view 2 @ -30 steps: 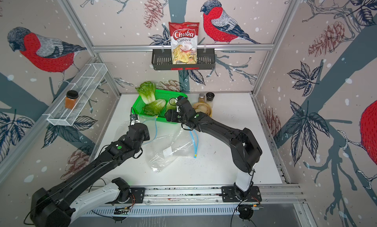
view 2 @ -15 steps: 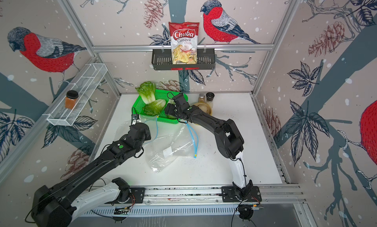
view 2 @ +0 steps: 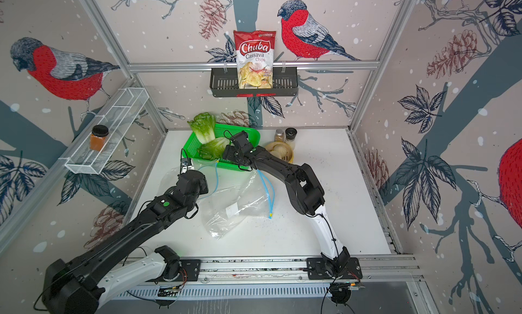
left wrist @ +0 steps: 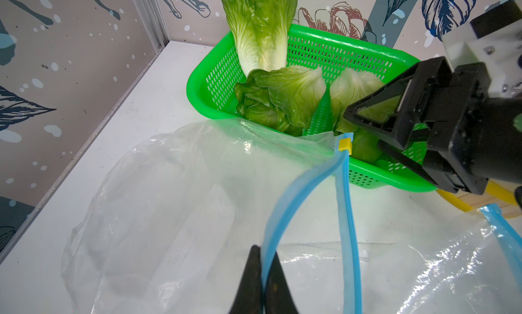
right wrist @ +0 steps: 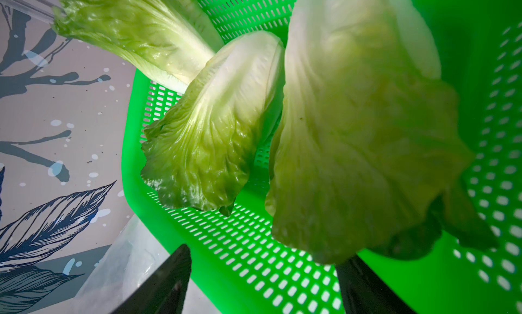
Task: Put the chinese cabbages into a zipper bag and zip it
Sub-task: Pick up the Chinese cabbage from the basket.
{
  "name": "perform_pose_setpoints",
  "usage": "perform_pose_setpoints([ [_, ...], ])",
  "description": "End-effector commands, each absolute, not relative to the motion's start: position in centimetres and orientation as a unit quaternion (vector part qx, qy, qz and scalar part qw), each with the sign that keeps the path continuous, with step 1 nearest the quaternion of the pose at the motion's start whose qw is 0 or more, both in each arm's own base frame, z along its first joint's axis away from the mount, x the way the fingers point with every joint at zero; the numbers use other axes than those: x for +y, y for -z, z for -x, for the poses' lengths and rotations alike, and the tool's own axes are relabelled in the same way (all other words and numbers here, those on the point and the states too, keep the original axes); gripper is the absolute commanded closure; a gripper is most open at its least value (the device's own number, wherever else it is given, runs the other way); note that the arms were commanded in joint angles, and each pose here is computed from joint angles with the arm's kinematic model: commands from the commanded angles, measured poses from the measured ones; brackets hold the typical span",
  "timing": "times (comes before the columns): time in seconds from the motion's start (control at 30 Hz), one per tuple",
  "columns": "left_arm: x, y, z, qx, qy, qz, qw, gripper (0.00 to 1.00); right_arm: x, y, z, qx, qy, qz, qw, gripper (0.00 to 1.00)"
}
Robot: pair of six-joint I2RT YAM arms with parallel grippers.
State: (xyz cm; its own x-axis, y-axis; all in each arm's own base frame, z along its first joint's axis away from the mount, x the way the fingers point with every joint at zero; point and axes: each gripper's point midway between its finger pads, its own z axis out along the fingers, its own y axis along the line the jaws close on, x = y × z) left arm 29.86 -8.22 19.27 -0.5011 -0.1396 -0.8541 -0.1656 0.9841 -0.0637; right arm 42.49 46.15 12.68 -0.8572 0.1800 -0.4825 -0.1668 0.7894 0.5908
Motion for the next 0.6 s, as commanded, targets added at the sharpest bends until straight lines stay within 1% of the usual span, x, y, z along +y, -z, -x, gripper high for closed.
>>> perform_pose_setpoints([
  [0.0, -8.5, -19.9, -30.3, 0.859, -0.003, 0.091, 0.504, 0.93, 45.9, -11.9, -43.0, 0.911, -0.31, -0.022, 0.27, 0.18],
  [0.27, -8.3, -20.0, -30.2, 0.857, -0.003, 0.095, 0.507, 0.93, 45.3, -10.5, -45.4, 0.913, -0.294, -0.045, 0.28, 0.18],
  [0.43, -8.1, -20.4, -30.1, 0.854, 0.001, 0.099, 0.511, 0.93, 43.8, -10.8, -48.6, 0.905, -0.294, -0.075, 0.3, 0.18],
  [0.57, -8.0, -20.7, -30.0, 0.851, 0.005, 0.101, 0.515, 0.93, 42.5, -11.5, -50.3, 0.899, -0.292, -0.091, 0.314, 0.2],
])
